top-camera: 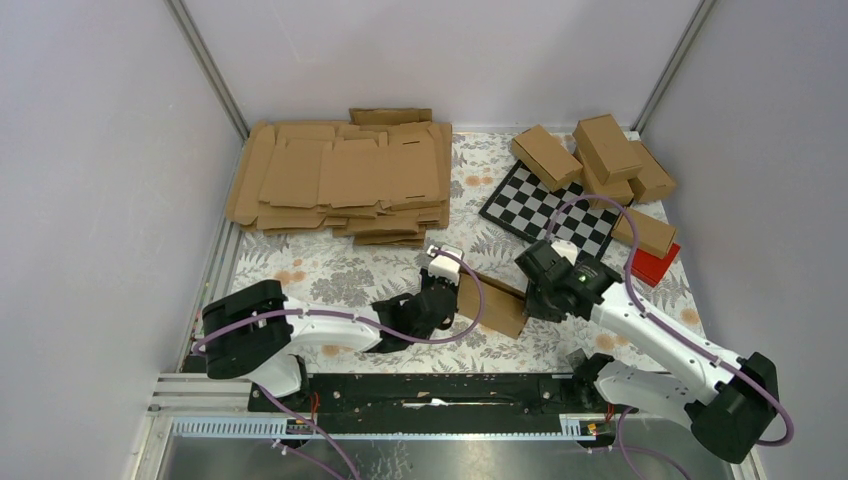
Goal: Fold the paper box
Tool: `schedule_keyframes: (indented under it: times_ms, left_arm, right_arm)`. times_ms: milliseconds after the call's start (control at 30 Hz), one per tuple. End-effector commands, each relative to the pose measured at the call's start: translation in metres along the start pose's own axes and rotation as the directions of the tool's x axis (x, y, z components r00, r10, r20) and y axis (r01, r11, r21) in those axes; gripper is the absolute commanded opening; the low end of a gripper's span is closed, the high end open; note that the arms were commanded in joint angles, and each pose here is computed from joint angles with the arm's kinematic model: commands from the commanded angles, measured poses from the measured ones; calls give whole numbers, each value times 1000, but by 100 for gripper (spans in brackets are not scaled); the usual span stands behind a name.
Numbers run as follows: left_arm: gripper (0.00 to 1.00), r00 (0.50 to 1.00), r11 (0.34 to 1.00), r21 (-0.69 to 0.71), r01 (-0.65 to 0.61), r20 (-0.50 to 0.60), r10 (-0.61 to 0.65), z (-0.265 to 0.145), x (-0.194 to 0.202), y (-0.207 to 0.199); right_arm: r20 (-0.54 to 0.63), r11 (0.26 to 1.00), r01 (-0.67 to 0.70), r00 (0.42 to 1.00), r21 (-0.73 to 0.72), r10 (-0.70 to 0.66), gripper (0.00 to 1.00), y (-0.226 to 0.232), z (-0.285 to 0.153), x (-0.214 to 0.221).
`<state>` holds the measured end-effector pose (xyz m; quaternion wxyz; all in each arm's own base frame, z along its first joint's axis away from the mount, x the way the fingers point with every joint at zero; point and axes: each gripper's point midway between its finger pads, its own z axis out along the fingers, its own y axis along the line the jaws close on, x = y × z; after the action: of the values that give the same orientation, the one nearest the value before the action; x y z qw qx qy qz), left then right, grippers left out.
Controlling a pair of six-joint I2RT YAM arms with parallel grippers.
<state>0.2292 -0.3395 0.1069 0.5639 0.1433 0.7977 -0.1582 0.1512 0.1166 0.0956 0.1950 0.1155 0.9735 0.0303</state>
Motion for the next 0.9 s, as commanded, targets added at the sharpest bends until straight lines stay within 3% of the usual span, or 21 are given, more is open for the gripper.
schedule_keyframes:
  times_ms: [0,100,233,300,633,867]
  left_arm:
    - [0,1000,1000,21,-1,-23,2,-8,8,-1]
    - [0,1000,1000,19,-8,-21,8,-8,8,0]
    - [0,1000,1000,19,-25,-17,25,-8,7,0]
    - [0,1000,999,19,-27,-12,27,-8,5,0]
    - [0,1000,999,33,-30,-8,30,-9,3,-3]
    - [0,1000,999,48,-13,0,13,-11,2,-5]
  right_arm:
    - [26,995,85,996,-50,-83,42,2,-11,-2]
    - [29,980,146,989,-134,-143,55,12,-21,-2]
    - [-18,936,224,971,-273,-238,89,34,-40,7]
    - [-28,916,266,957,-301,-287,99,37,-47,8]
    - [90,897,374,927,-235,-363,100,31,-76,-25]
    - [131,812,502,864,-297,-486,100,52,-63,-27]
